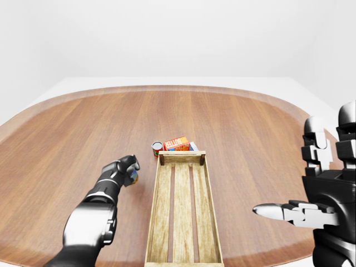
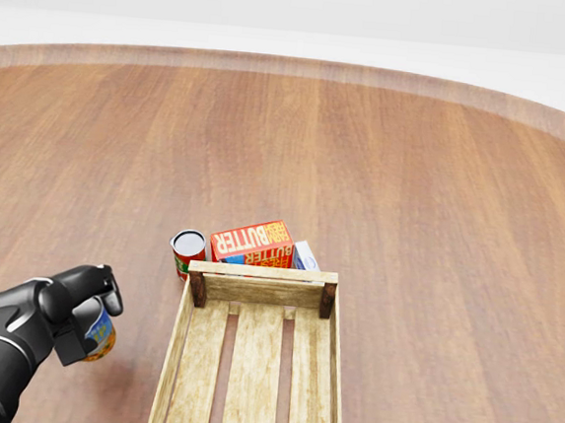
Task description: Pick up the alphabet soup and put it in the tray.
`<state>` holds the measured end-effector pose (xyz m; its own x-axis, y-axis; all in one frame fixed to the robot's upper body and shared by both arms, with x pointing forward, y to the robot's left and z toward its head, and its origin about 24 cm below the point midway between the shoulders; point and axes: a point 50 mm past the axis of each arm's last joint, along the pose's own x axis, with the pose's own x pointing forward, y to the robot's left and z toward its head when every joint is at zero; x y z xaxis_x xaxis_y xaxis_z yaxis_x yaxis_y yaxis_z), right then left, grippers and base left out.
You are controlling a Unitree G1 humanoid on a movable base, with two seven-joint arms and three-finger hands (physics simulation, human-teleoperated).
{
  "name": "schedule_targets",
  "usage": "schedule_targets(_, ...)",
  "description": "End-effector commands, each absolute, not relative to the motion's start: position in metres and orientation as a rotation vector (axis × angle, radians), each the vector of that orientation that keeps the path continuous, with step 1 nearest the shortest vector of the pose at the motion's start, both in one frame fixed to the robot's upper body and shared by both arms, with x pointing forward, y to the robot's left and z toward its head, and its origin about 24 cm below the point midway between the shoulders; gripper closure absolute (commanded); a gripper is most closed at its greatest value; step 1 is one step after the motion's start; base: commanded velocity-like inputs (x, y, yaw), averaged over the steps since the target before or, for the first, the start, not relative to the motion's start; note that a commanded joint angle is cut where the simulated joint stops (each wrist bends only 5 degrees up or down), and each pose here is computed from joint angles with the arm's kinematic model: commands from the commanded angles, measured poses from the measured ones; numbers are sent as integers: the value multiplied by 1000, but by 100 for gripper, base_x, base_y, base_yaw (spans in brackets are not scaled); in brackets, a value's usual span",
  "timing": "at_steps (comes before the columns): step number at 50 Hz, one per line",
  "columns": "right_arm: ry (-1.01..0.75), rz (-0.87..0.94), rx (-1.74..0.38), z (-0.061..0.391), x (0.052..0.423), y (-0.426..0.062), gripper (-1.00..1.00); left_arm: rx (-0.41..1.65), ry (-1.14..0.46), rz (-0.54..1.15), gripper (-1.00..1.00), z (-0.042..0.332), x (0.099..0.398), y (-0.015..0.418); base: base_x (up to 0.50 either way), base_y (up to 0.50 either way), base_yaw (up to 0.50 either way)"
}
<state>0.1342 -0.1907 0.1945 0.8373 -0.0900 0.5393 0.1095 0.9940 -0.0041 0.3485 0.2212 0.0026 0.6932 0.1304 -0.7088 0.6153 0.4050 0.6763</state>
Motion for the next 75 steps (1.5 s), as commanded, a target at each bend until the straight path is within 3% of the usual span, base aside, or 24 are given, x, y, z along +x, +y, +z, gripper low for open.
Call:
schedule_targets(1,-568,-102,-32,195,134,-190,-100,1137,722,-333,94,28,364,225,0,0,0)
schedule_targets(15,-581,-99,-31,196,136,-189,-100,1204,554,-515,94,79,379,191,0,0,0)
schedule_targets(23,-581,-99,-28,196,136,-190,-100,1296,252,-408,93,146,377,172,0,0,0)
schedule_targets(38,-564,-91,-21,195,136,-188,-100,1375,-1,-401,93,182,367,110,0,0,0)
schedule_targets(50,-562,-91,-21,195,136,-187,-100,1361,121,-573,93,152,381,79,0,0,0)
schedule_targets(61,-538,-98,-23,193,134,-190,-100,1300,352,-754,93,112,391,68,0,0,0)
schedule_targets(75,-539,-98,-19,193,135,-190,-100,1278,451,-910,93,74,377,50,0,0,0)
